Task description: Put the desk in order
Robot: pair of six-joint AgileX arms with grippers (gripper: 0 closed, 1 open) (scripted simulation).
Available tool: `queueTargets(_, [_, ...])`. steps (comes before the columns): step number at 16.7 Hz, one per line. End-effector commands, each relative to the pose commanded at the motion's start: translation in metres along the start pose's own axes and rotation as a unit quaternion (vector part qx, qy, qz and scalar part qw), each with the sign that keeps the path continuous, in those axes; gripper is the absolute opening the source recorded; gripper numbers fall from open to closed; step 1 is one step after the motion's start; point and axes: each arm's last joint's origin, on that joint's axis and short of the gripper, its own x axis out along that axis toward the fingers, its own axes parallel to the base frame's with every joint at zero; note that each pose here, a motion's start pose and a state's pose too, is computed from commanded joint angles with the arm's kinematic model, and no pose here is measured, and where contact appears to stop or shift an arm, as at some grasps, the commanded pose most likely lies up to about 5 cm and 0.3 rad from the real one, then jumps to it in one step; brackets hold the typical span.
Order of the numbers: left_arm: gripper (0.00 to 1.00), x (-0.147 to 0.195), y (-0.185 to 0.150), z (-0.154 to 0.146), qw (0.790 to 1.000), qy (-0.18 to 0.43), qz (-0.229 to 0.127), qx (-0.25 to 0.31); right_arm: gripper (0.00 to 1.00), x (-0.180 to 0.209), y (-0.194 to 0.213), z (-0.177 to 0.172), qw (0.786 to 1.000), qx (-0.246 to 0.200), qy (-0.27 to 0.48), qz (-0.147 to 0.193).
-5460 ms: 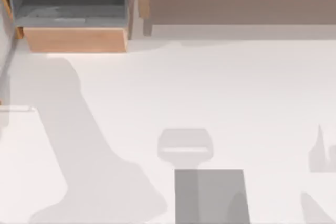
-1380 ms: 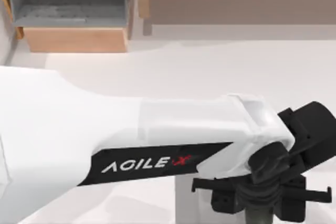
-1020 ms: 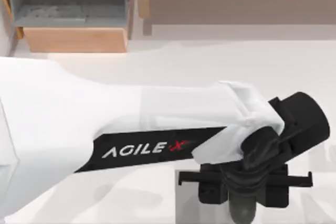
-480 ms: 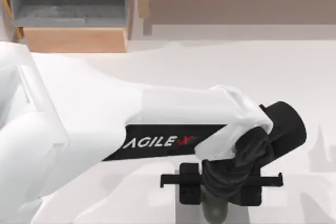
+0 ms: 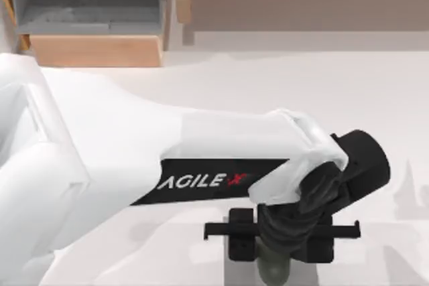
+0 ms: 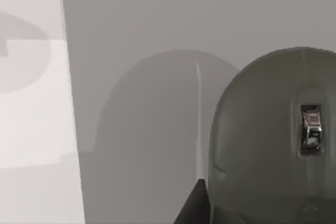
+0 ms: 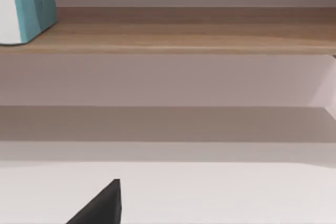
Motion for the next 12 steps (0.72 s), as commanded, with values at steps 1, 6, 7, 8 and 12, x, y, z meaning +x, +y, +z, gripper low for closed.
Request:
queueTargets(1, [0.53,0.0,0.0,0.0,1.0,0.0,0.0,0.0,1.0,0.0,0.0,0.0,1.0,0.0,0.0,0.0])
queueTargets(6, [0.9,0.0,0.0,0.0,1.0,0.0,0.0,0.0,1.0,0.0,0.0,0.0,1.0,0.0,0.0,0.0])
queueTargets(7, [0.98,0.0,0.0,0.0,1.0,0.0,0.0,0.0,1.0,0.0,0.0,0.0,1.0,0.0,0.0,0.0])
queueTargets(8, [1.0,0.0,0.0,0.0,1.0,0.0,0.0,0.0,1.0,0.0,0.0,0.0,1.0,0.0,0.0,0.0])
queueTargets(12, [1.0,0.0,0.0,0.0,1.0,0.0,0.0,0.0,1.0,0.0,0.0,0.0,1.0,0.0,0.0,0.0])
